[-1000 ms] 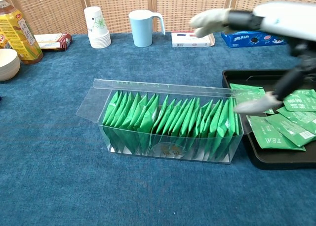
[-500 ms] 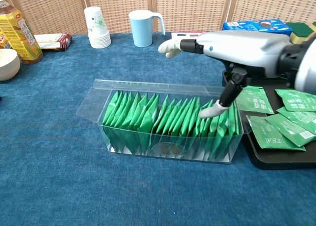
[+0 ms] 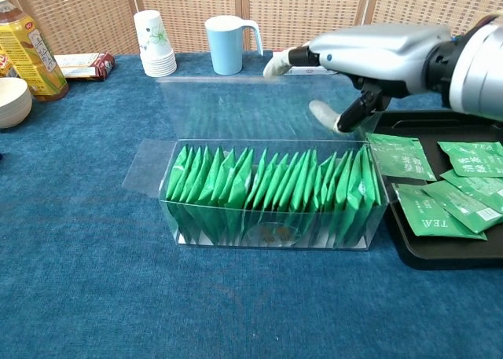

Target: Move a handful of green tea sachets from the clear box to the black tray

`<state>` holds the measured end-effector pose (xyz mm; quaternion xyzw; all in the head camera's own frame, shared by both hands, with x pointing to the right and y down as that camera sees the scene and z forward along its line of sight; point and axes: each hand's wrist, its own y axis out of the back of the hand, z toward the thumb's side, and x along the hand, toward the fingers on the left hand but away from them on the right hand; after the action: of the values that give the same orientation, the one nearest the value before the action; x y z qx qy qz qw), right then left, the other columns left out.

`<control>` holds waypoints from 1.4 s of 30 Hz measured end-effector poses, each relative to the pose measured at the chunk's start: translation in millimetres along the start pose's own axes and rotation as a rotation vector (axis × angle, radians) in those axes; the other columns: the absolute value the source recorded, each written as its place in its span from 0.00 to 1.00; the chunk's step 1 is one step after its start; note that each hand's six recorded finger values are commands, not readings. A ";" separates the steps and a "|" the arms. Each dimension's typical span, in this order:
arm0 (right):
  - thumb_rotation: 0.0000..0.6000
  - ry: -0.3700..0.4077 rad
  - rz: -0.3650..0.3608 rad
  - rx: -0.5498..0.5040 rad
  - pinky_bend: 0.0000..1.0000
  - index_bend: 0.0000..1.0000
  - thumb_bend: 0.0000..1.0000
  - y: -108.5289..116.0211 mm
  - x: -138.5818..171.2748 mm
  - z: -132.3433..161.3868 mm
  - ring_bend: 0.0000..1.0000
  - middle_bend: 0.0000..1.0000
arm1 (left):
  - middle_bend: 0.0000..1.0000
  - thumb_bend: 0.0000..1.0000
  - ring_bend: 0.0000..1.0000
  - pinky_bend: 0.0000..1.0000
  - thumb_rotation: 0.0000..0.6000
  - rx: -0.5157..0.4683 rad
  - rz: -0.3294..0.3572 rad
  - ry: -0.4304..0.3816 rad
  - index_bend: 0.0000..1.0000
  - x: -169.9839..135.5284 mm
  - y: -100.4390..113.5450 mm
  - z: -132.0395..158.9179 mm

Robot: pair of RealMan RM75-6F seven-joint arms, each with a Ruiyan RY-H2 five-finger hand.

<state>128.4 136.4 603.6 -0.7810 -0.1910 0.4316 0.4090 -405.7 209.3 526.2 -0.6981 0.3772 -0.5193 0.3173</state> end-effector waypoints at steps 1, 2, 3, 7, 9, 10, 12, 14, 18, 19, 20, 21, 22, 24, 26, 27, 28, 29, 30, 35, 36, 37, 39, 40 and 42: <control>1.00 -0.002 0.002 -0.003 0.07 0.12 0.67 1.9 0.9 0.1 0.00 0.12 | 0.04 0.15 0.00 0.14 1.00 -0.001 0.000 0.000 0.13 0.0 -0.3 -0.3; 1.00 -0.003 0.002 -0.006 0.07 0.12 0.68 4.1 1.8 0.0 0.00 0.12 | 0.03 0.15 0.00 0.14 1.00 -0.003 -0.002 0.000 0.13 0.2 -0.9 -0.5; 1.00 -0.006 0.002 -0.007 0.07 0.12 0.68 6.9 2.6 -0.7 0.00 0.12 | 0.03 0.15 0.00 0.14 1.00 -0.005 -0.003 -0.001 0.13 0.4 -1.5 -0.3; 1.00 -0.010 0.010 -0.009 0.07 0.15 0.71 11.9 1.9 -2.4 0.00 0.12 | 0.03 0.15 0.00 0.14 1.00 -0.007 -0.002 -0.008 0.13 0.7 -1.7 1.0; 1.00 -0.007 0.024 -0.015 0.07 0.18 0.73 12.4 1.2 -2.2 0.00 0.13 | 0.03 0.15 0.00 0.14 1.00 -0.008 0.002 -0.007 0.13 0.2 -1.1 0.5; 1.00 -0.005 0.031 -0.019 0.07 0.20 0.74 12.3 0.8 -1.9 0.00 0.13 | 0.03 0.15 0.00 0.14 1.00 -0.008 0.003 -0.006 0.13 -0.2 -0.9 0.1; 1.00 0.002 0.050 -0.031 0.07 0.25 0.76 12.4 -0.6 -1.2 0.00 0.13 | 0.03 0.15 0.00 0.14 1.00 -0.008 0.004 -0.004 0.13 -1.0 -0.5 -0.5; 1.00 0.008 0.069 -0.047 0.07 0.29 0.78 12.5 -2.1 -0.5 0.00 0.13 | 0.03 0.15 0.00 0.14 1.00 -0.008 0.004 -0.003 0.13 -1.9 -0.5 -0.6; 1.00 0.017 0.119 -0.097 0.07 0.40 0.80 13.2 -7.3 0.2 0.00 0.13 | 0.02 0.15 0.00 0.14 1.00 -0.009 0.006 -0.003 0.13 -3.0 0.1 -0.8; 1.00 0.018 0.131 -0.111 0.07 0.43 0.81 13.2 -8.6 0.0 0.00 0.13 | 0.02 0.15 0.00 0.14 1.00 -0.009 0.007 -0.003 0.13 -3.2 0.3 -1.0; 1.00 0.018 0.144 -0.127 0.07 0.45 0.82 13.1 -9.9 -0.2 0.00 0.13 | 0.02 0.15 0.00 0.14 1.00 -0.009 0.007 -0.002 0.13 -3.5 0.4 -1.3; 1.00 0.017 0.162 -0.149 0.07 0.47 0.83 13.1 -11.8 -0.7 0.00 0.13 | 0.02 0.15 0.00 0.14 1.00 -0.009 0.007 -0.002 0.13 -3.5 0.4 -1.4; 1.00 0.016 0.175 -0.165 0.07 0.48 0.83 13.1 -13.3 -1.4 0.01 0.13 | 0.02 0.15 0.00 0.14 1.00 -0.009 0.008 -0.002 0.13 -3.6 0.5 -1.5; 1.00 0.014 0.208 -0.199 0.07 0.50 0.83 13.4 -17.2 -3.1 0.01 0.13 | 0.01 0.15 0.00 0.14 1.00 -0.007 0.008 -0.002 0.13 -3.8 0.7 -1.9; 1.00 0.010 0.234 -0.225 0.07 0.51 0.83 14.5 -21.1 -5.1 0.01 0.13 | 0.01 0.15 0.00 0.14 1.00 -0.007 0.009 -0.001 0.13 -3.7 1.0 -2.3; 1.00 0.005 0.249 -0.239 0.07 0.51 0.83 16.7 -25.4 -7.1 0.01 0.13 | 0.01 0.15 0.00 0.14 1.00 -0.008 0.010 -0.001 0.13 -3.5 1.2 -2.2; 1.00 0.001 0.255 -0.246 0.07 0.51 0.83 18.4 -28.1 -8.6 0.01 0.13 | 0.01 0.15 0.00 0.14 1.00 -0.007 0.010 -0.001 0.13 -3.4 1.3 -2.3; 1.00 -0.001 0.257 -0.250 0.07 0.50 0.83 19.5 -29.8 -9.6 0.01 0.13 | 0.01 0.15 0.00 0.14 1.00 -0.007 0.011 -0.001 0.13 -3.3 1.3 -2.4; 1.00 -0.007 0.260 -0.251 0.07 0.48 0.83 21.6 -33.3 -12.2 0.01 0.13 | 0.01 0.15 0.00 0.14 1.00 -0.007 0.010 -0.001 0.13 -3.2 1.2 -2.4; 1.00 -0.020 0.265 -0.235 0.07 0.31 0.83 20.5 -41.1 -17.0 0.00 0.10 | 0.01 0.15 0.00 0.14 1.00 -0.007 0.005 0.002 0.13 -2.4 -0.5 -3.4; 1.00 -0.024 0.263 -0.231 0.06 0.27 0.83 19.2 -43.4 -18.1 0.00 0.10 | 0.01 0.15 0.00 0.14 1.00 -0.008 0.006 0.002 0.13 -2.2 -0.5 -3.6; 1.00 -0.027 0.259 -0.228 0.06 0.24 0.83 18.5 -45.2 -18.8 0.00 0.09 | 0.01 0.15 0.00 0.14 1.00 -0.009 0.007 0.002 0.13 -2.0 -0.4 -3.8; 1.00 -0.039 0.245 -0.219 0.06 0.19 0.83 17.6 -49.8 -21.5 0.00 0.08 | 0.01 0.15 0.00 0.14 1.00 -0.010 0.010 0.003 0.13 -1.9 -0.3 -4.5; 1.00 -0.045 0.238 -0.214 0.06 0.16 0.83 17.3 -51.8 -22.7 0.00 0.07 | 0.01 0.15 0.00 0.14 1.00 -0.010 0.009 0.003 0.13 -2.0 -0.5 -4.9; 1.00 -0.059 0.219 -0.198 0.05 0.11 0.82 16.3 -56.4 -26.0 0.00 0.06 | 0.01 0.15 0.00 0.14 1.00 -0.011 0.008 0.005 0.13 -2.4 -1.1 -5.9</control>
<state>117.8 77.7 627.4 -0.8206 -0.1581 0.4754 0.2749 -411.6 211.6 527.4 -0.6969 0.3836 -0.5179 0.3145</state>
